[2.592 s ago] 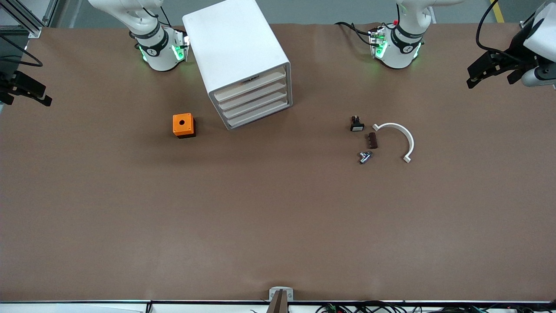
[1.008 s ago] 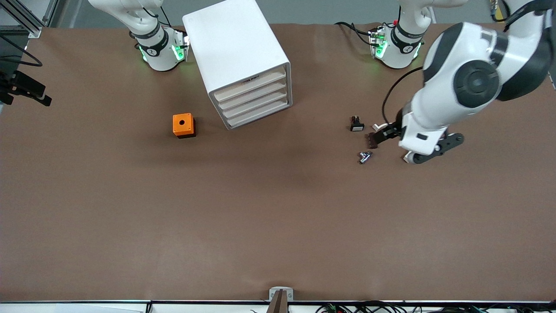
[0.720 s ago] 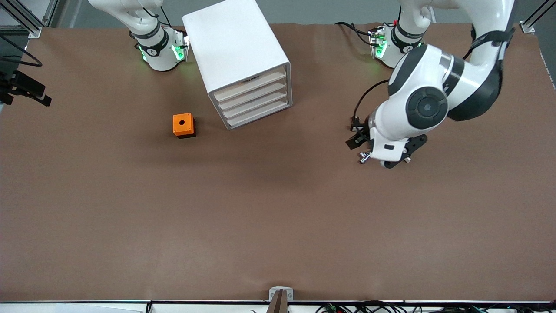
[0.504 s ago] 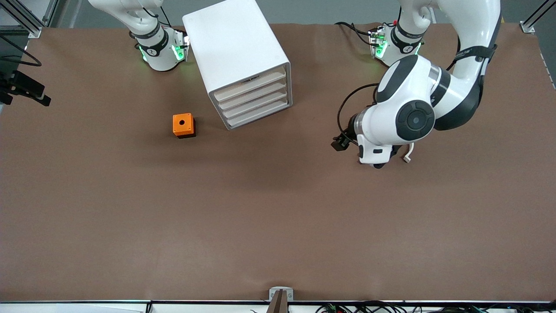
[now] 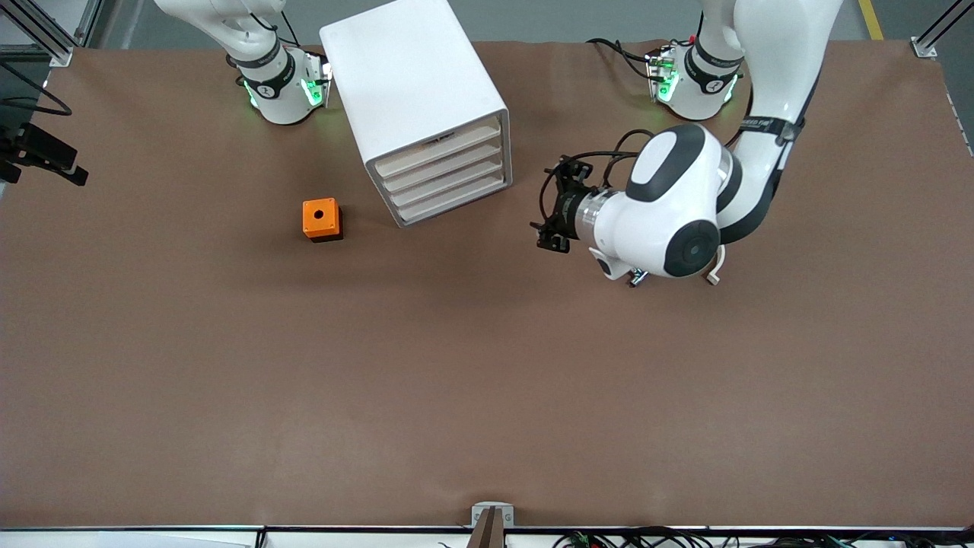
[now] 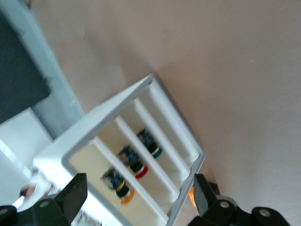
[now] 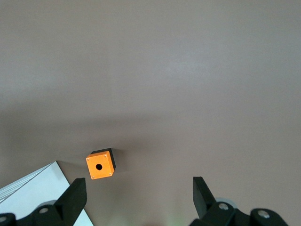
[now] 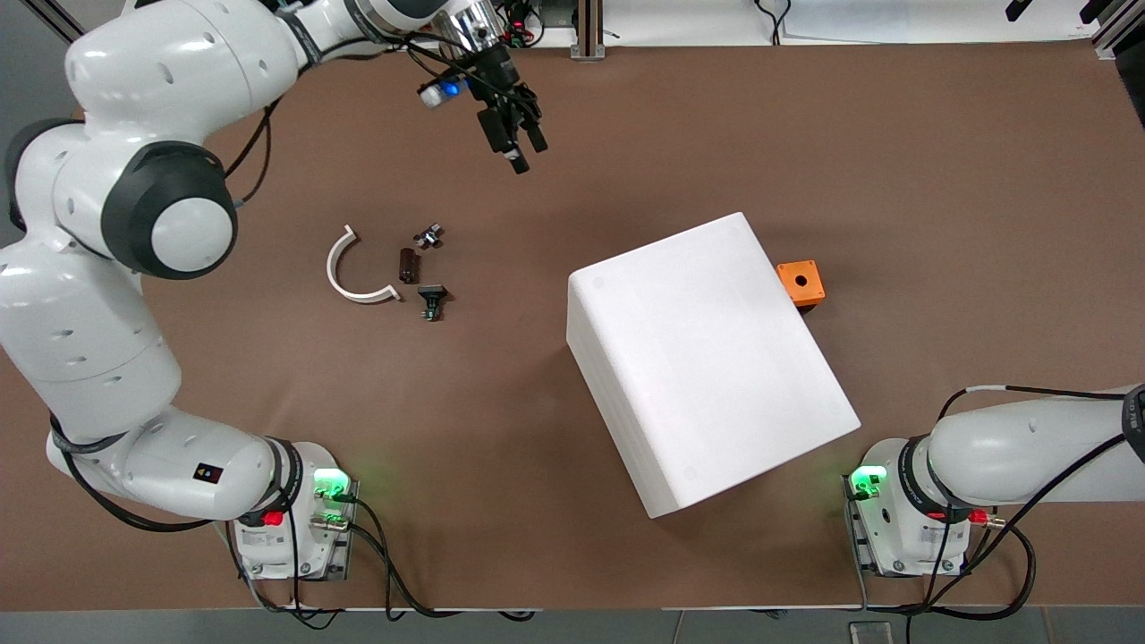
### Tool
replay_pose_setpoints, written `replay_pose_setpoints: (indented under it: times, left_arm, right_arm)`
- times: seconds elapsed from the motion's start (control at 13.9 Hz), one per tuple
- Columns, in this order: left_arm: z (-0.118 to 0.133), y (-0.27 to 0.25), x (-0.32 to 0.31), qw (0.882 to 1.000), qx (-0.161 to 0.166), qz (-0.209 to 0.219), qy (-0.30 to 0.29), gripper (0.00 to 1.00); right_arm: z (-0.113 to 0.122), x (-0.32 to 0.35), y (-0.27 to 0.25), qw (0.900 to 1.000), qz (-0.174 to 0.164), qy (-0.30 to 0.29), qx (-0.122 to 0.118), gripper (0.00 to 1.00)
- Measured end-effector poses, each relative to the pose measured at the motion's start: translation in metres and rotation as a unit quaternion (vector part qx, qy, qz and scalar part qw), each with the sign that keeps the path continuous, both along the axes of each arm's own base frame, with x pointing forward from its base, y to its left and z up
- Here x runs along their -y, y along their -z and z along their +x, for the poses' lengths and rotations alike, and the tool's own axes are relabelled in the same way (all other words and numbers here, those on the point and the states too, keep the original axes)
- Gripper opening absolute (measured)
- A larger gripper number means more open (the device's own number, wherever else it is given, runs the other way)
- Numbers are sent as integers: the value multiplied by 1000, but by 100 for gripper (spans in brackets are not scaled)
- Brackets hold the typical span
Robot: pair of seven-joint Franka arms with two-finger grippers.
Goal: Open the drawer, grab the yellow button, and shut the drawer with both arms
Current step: 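Grasp the drawer handle with the left gripper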
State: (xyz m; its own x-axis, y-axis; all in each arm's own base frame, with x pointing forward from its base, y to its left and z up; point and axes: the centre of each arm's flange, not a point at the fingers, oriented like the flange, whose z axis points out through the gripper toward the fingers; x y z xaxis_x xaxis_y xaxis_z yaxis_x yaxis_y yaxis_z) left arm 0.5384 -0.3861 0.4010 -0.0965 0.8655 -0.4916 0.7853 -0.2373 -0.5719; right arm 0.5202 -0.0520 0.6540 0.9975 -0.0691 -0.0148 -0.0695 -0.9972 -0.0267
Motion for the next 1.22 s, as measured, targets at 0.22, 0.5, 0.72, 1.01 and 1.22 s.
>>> replay_pose_setpoints:
  times: [0.22,0.5,0.72,1.01,1.22]
  left_arm:
    - [-3,32,19,994,-93,-23,-49,93]
    - [-11,85,42,968,-221,11,-118,82]
    - [-27,111,67,951,-267,57,-144,77]
    - [-53,120,96,944,-288,85,-135,70]
    - [-71,138,111,934,-312,113,-133,57]
  right_arm:
    - [0,1,1,1000,0,1,-1,100]
    - [0,3,1,1000,0,3,0,100]
    - [1,4,-1,1000,-1,3,2,100]
    - [3,4,0,1000,-1,4,2,100]
    - [9,5,10,1000,-1,5,-8,100]
